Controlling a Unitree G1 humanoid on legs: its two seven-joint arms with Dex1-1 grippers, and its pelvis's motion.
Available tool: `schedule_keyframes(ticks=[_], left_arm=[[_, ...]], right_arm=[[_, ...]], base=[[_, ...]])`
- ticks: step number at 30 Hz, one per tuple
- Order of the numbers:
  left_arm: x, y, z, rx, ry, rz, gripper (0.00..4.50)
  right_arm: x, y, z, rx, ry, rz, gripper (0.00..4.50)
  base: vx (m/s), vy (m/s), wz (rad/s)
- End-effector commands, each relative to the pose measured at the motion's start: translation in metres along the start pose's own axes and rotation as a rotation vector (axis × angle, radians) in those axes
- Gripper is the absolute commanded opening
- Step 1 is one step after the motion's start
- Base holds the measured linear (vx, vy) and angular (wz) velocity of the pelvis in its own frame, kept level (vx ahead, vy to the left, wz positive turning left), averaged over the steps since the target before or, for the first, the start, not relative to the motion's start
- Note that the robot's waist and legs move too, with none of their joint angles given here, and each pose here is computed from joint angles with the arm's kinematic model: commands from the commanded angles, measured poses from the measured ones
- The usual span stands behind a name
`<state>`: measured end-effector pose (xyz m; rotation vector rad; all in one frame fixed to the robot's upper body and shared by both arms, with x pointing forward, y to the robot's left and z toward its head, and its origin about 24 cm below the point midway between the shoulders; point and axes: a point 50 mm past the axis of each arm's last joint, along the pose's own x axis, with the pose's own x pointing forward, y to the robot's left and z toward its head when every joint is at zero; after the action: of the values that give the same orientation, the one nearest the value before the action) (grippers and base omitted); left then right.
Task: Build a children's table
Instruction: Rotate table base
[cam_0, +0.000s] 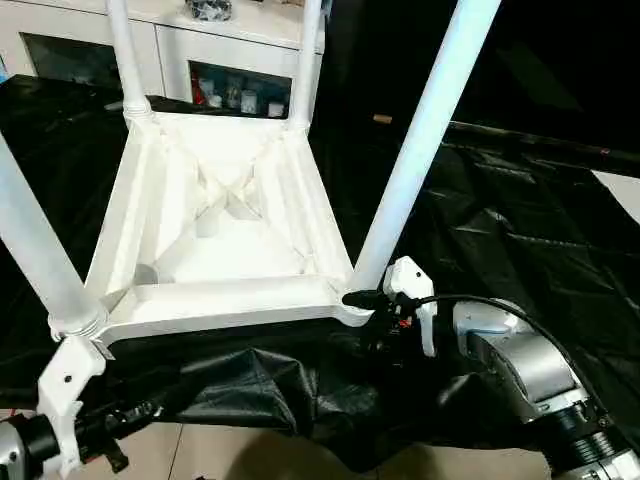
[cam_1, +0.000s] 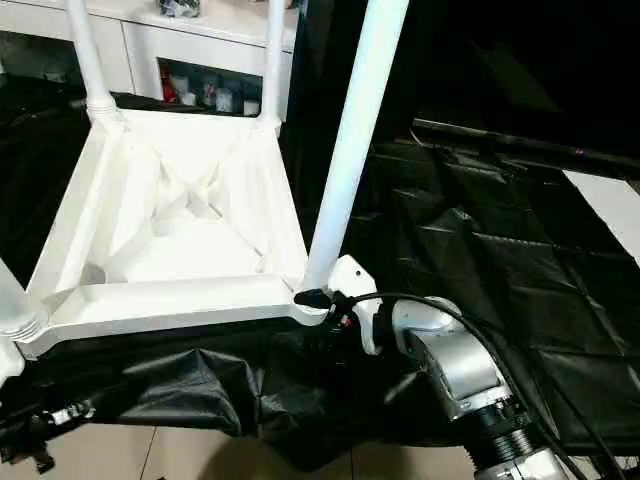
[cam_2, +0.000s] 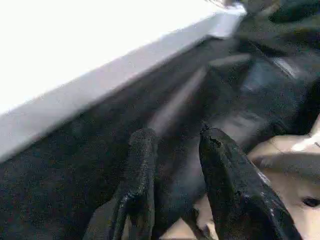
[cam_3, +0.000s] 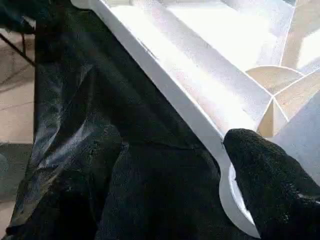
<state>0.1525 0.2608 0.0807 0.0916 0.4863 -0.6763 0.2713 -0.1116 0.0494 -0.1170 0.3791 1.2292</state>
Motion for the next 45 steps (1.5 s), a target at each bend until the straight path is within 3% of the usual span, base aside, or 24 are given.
schedule_keyframes(ticks=[1,7,10,12,16,21,23,24,26,28,31,33,34,40,45], left_arm=[[-0.001,0.004,0.007,0.009,-0.030,0.035,1.60],[-0.007,0.002,0.009,0.009,-0.068,0.091,1.60],[-0.014,-0.017,0.007,-0.018,-0.048,-0.002,1.60],[-0.015,-0.022,0.006,-0.029,-0.049,-0.018,1.60],[-0.014,-0.020,0.006,-0.033,-0.080,0.044,1.60],[-0.005,0.000,0.024,0.044,-0.250,0.198,1.60],[-0.001,0.004,0.033,0.066,-0.309,0.218,1.60],[0.003,0.005,0.040,0.062,-0.365,0.215,1.90],[0.006,0.005,0.045,0.053,-0.407,0.198,1.95],[0.016,-0.001,0.052,0.031,-0.464,0.107,1.95],[0.025,-0.008,0.053,0.013,-0.476,0.017,2.33],[0.030,-0.014,0.051,-0.019,-0.474,-0.080,2.35],[0.030,-0.014,0.051,-0.023,-0.474,-0.089,2.66],[0.022,-0.001,0.053,-0.017,-0.480,-0.117,3.11],[0.026,0.000,0.056,-0.008,-0.470,-0.170,3.40]], right_arm=[[-0.004,-0.011,0.009,-0.040,-0.016,-0.078,3.75],[-0.007,-0.038,-0.001,0.003,-0.019,-0.344,3.75],[-0.015,-0.057,-0.003,0.029,-0.021,-0.494,3.75],[-0.017,-0.063,-0.004,0.035,-0.020,-0.544,3.75],[-0.016,-0.071,-0.004,0.024,-0.019,-0.590,3.75],[-0.018,-0.088,-0.001,0.044,-0.046,-0.718,3.75],[-0.016,-0.089,-0.001,0.054,-0.062,-0.713,3.75],[-0.015,-0.087,-0.001,0.059,-0.074,-0.698,3.75],[-0.014,-0.086,-0.002,0.060,-0.081,-0.686,3.75],[-0.013,-0.081,-0.006,0.070,-0.085,-0.662,3.75],[-0.013,-0.079,-0.010,0.070,-0.085,-0.666,3.75],[-0.017,-0.073,-0.012,0.075,-0.107,-0.679,3.75],[-0.018,-0.073,-0.013,0.077,-0.112,-0.684,3.75],[-0.042,-0.071,-0.018,0.054,-0.107,-0.710,3.75],[-0.048,-0.075,-0.020,0.075,-0.098,-0.738,3.75]], base=[[0.000,0.000,0.00],[0.000,0.000,0.00],[0.000,0.000,0.00],[0.000,0.000,0.00],[0.000,0.000,0.00],[0.000,0.000,0.00],[0.000,0.000,0.00],[0.000,0.000,0.00],[0.000,0.000,0.00],[0.000,0.000,0.00],[0.000,0.000,0.00],[0.000,0.000,0.00],[0.000,0.000,0.00],[0.000,0.000,0.00],[0.000,0.000,0.00]])
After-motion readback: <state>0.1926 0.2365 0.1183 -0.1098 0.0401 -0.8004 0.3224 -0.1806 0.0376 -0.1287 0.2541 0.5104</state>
